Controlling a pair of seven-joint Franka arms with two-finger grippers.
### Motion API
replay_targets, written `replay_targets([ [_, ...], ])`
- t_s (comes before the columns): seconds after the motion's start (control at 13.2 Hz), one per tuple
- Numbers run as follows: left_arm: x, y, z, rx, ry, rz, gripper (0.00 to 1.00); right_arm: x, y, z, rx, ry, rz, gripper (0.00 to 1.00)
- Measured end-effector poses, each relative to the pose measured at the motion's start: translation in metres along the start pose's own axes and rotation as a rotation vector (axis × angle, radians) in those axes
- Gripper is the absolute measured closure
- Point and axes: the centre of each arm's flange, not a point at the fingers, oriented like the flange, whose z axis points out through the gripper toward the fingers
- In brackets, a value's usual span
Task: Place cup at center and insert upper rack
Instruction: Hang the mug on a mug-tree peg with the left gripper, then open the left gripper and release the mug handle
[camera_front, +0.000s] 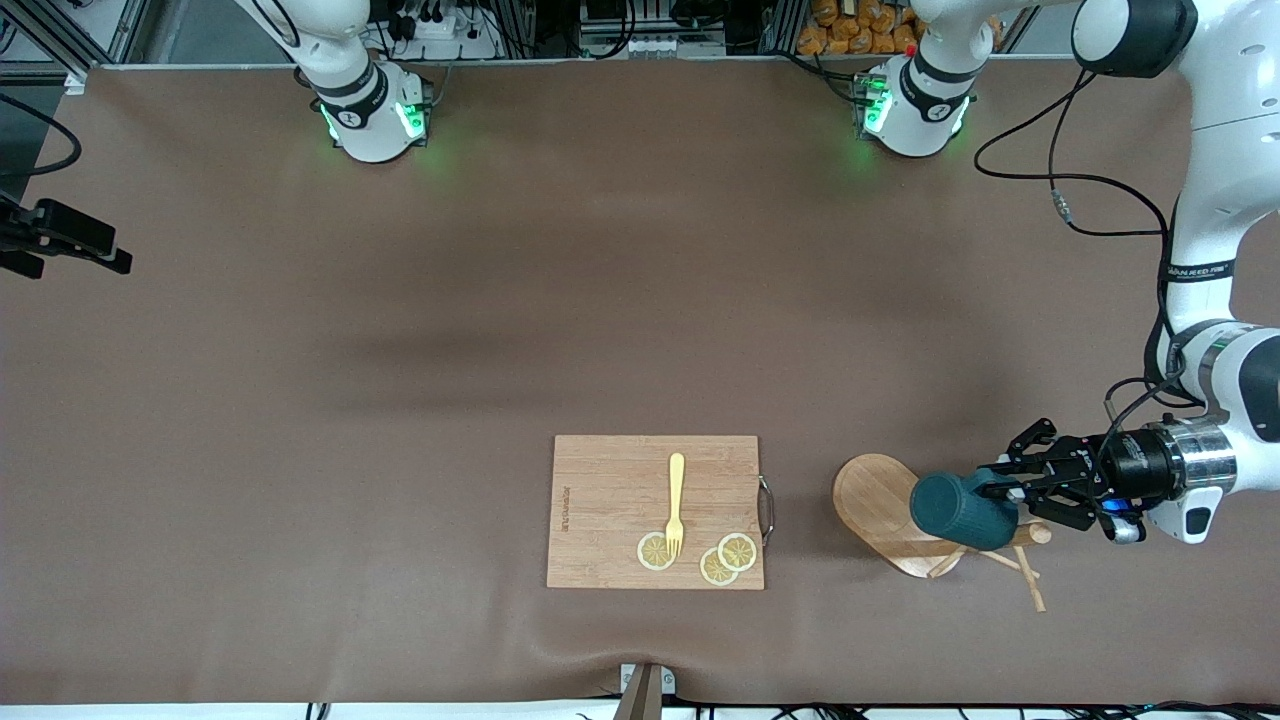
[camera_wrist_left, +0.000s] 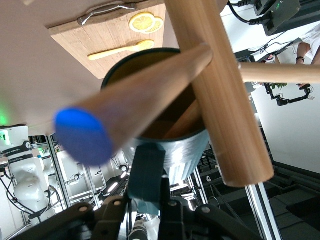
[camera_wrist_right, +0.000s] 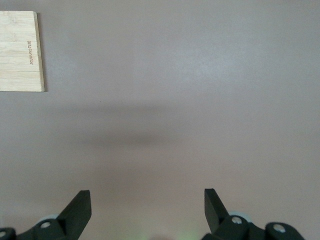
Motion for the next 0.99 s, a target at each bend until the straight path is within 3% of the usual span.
replay_targets([
  [0.3,0.0055,-0.0009,0.0042,-0.003,-0.007,0.001,0.79,0.0,0.0001,0.0,0.0,0.0,0.0,0.0],
  [0.46,0.0078,-0.0014,0.0062,-0.003,-0.005,-0.002,0.64,0.0,0.0001,0.0,0.0,0.0,0.0,0.0],
  [0.83,0.0072,0.0006,0.0071,-0.006,-0.001,0.003,0.1,-0.0004,0.0009,0.0003,0.0,-0.003,0.002,0.0],
  [0.91,0.0045,0.0026,0.0069,-0.007,-0.001,0.007,0.01,-0.0011,0.0007,0.0008,0.0,-0.01,0.001,0.0],
  [0.99,0.0009,0.0049,0.0067,-0.008,-0.001,0.008,0.0,-0.0014,0.0001,0.0009,0.001,-0.012,0.0,0.0],
])
